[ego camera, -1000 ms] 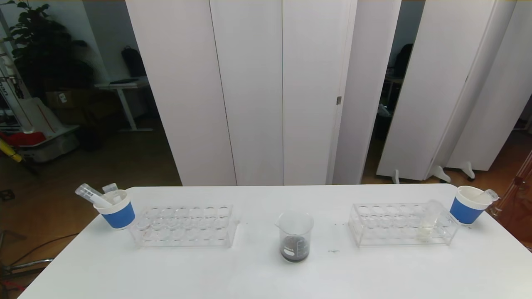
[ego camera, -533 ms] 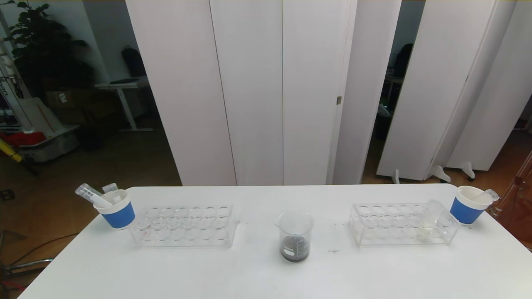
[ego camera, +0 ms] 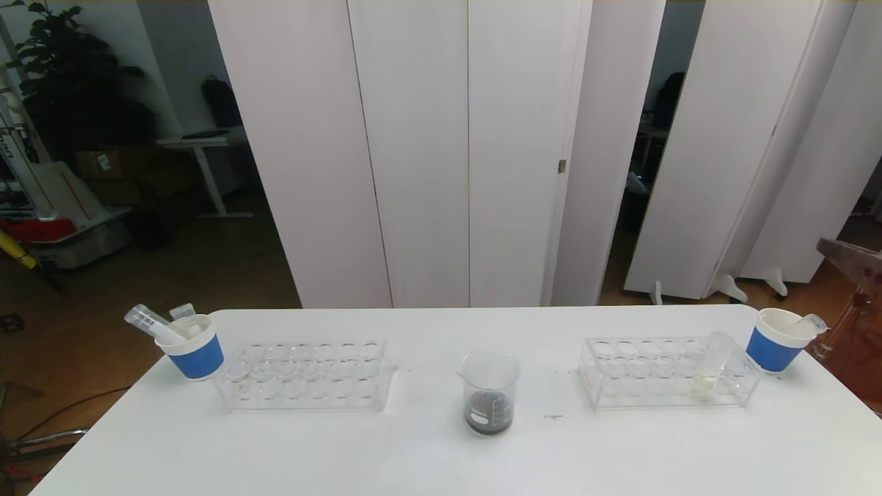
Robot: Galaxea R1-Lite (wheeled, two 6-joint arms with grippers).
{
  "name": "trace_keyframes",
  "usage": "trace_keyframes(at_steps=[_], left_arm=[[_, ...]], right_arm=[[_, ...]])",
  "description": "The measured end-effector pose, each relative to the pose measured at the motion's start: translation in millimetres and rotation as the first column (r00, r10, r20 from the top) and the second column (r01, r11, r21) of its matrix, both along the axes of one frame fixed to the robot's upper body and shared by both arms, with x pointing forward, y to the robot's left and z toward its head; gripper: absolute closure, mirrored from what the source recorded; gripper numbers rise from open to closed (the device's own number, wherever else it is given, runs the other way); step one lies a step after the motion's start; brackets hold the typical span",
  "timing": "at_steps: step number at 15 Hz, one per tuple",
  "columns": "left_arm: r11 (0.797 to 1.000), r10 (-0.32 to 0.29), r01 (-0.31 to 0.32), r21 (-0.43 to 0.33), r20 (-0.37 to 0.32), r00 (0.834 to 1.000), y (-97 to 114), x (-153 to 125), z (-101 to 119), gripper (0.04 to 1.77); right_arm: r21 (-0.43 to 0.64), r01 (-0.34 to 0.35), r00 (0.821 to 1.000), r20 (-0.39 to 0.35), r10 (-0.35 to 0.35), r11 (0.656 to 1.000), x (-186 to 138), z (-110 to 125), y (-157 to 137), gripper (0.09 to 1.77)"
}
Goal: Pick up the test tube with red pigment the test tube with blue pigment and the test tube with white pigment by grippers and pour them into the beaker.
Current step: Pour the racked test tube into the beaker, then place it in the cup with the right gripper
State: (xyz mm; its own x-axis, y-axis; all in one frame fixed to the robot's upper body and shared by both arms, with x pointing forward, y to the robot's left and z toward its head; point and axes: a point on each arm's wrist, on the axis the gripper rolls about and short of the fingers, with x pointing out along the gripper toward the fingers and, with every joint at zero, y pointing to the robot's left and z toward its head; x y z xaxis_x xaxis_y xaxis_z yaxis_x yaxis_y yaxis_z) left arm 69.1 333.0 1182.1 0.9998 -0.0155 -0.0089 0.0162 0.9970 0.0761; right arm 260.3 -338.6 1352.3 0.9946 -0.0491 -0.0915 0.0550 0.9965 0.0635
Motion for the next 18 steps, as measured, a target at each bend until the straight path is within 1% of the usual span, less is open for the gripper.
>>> trace_keyframes(at_steps=[3,5,10,11,14,18], left_arm=[[1.000,0.000,0.000,0.000,0.000,1.000,0,0,0,0.06],[1.000,0.000,0.000,0.000,0.000,1.000,0,0,0,0.06],[1.000,0.000,0.000,0.000,0.000,1.000,0,0,0,0.06],[1.000,0.000,0.000,0.000,0.000,1.000,0,0,0,0.06],[1.000,0.000,0.000,0.000,0.000,1.000,0,0,0,0.06],[1.000,0.000,0.000,0.000,0.000,1.000,0,0,0,0.06]], right_arm=[[-0.002,-0.002,0.999,-0.043,0.002,1.000,19,-29,0,0.11],[-0.004,-0.006,0.998,-0.068,0.006,1.000,26,-49,0,0.11],[-0.003,-0.002,0.994,-0.111,0.002,1.000,27,-89,-1,0.11],[-0.003,-0.001,0.993,-0.120,0.001,1.000,26,-95,-1,0.11],[-0.003,0.000,0.983,-0.185,0.000,1.000,22,-115,-1,0.11],[-0.002,-0.010,0.975,-0.223,0.009,1.000,20,-123,1,0.11]])
